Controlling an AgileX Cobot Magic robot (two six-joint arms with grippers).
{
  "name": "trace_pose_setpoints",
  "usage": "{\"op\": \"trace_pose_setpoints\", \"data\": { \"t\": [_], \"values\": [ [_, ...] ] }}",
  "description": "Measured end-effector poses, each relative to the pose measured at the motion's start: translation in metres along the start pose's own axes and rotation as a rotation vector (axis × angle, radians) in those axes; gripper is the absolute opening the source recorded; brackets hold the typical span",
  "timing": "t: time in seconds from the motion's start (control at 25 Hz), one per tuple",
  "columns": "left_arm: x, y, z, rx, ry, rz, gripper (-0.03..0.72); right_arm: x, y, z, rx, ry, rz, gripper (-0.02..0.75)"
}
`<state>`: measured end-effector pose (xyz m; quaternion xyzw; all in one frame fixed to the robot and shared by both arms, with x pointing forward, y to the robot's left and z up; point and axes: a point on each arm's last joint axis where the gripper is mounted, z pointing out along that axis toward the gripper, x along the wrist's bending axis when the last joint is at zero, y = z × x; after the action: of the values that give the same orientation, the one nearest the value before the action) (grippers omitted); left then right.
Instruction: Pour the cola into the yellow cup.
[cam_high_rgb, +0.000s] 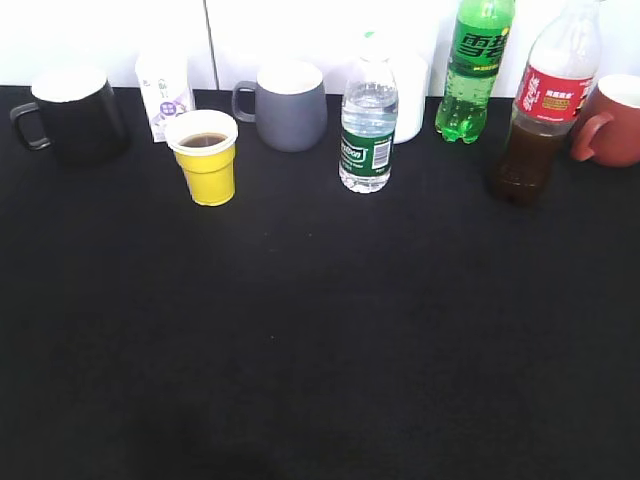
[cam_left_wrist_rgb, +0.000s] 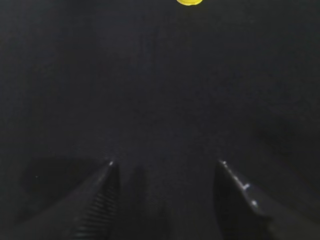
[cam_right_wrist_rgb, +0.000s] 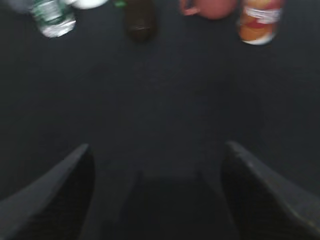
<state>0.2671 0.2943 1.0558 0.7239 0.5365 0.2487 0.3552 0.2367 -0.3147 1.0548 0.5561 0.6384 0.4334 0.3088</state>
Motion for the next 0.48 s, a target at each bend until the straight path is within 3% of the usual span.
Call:
{"op": "trace_pose_setpoints", "data": {
  "t": [0.32,0.48],
  "values": [
    [0.0001,0.0,0.0,0.0,0.004,-0.002,0.437,0.001,0.0,0.0,0.0,0.011,-0.008,0.594],
    [0.0055,-0.0006,-0.001,-0.004,0.151,-0.12,0.437,0.0013,-0.0002,-0.0005,-0.005,-0.029,0.011,0.594]
  ]
}}
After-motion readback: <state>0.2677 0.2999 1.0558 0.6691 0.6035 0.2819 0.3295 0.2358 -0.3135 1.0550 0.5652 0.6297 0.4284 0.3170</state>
